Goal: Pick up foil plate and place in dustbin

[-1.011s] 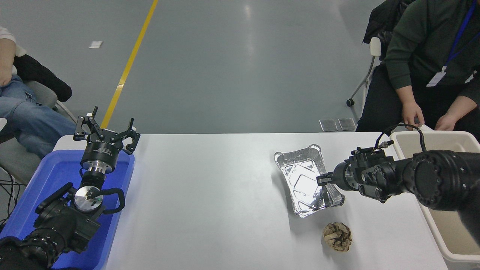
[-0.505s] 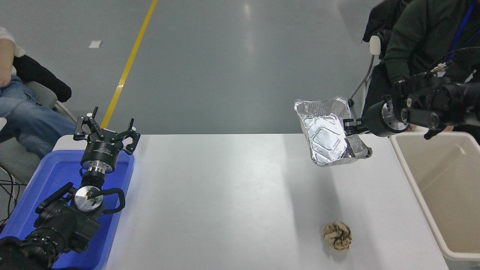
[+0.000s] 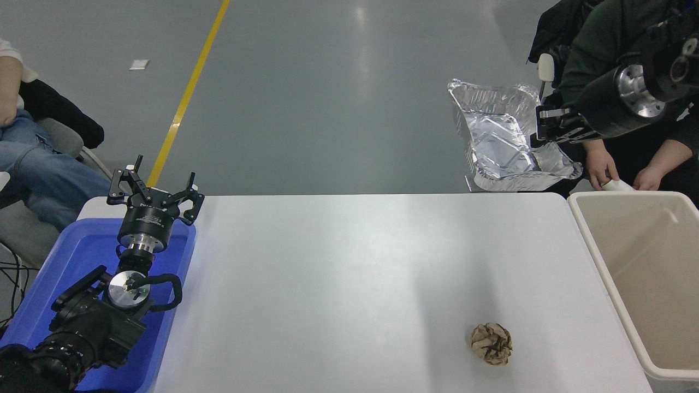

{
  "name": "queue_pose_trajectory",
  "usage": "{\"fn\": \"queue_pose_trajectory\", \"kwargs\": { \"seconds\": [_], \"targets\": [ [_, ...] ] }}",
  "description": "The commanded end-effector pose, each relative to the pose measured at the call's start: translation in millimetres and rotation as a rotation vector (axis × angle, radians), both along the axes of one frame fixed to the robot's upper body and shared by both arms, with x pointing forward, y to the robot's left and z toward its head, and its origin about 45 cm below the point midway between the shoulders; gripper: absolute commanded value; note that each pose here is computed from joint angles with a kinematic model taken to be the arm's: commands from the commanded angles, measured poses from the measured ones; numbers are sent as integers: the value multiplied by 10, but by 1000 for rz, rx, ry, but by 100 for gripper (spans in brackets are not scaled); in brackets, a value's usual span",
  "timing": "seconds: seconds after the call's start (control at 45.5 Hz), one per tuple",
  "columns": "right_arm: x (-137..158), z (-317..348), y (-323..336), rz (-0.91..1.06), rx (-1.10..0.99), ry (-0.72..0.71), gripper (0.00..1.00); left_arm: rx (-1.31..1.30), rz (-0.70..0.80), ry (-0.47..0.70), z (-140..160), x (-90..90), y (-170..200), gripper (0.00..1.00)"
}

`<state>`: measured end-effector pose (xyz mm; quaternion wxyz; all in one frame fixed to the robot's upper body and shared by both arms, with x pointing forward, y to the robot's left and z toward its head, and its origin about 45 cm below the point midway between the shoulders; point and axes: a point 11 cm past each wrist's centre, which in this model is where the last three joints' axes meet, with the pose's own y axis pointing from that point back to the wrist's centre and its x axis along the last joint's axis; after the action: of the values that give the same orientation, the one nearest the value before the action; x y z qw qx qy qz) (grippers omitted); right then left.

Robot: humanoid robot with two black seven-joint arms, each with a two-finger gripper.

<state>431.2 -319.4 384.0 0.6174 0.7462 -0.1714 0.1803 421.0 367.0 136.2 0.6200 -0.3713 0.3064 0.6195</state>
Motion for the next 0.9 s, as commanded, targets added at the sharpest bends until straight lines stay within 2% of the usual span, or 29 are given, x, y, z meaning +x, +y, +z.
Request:
{"fn": "queue_pose_trajectory", "kwargs": {
  "seconds": [0.0,0.198,0.352,0.484,0.681,0.879],
  "targets": [
    [-10,82,-111,-29,12,-16,0,0,0,0,0,0,0,99],
    [81,143,-623,-155,37,-92,0,0,0,0,0,0,0,99],
    [217,117,-1233,-329,45,-191,0,0,0,0,0,0,0,99],
    [213,-64,-1797,-454,-11,-262,0,0,0,0,0,0,0,99],
    [39,-369,-2524,-640,-74,-397,0,0,0,0,0,0,0,99],
    [-248,-755,-2932,-822,-119,-504,0,0,0,0,0,0,0,99]
  ]
}}
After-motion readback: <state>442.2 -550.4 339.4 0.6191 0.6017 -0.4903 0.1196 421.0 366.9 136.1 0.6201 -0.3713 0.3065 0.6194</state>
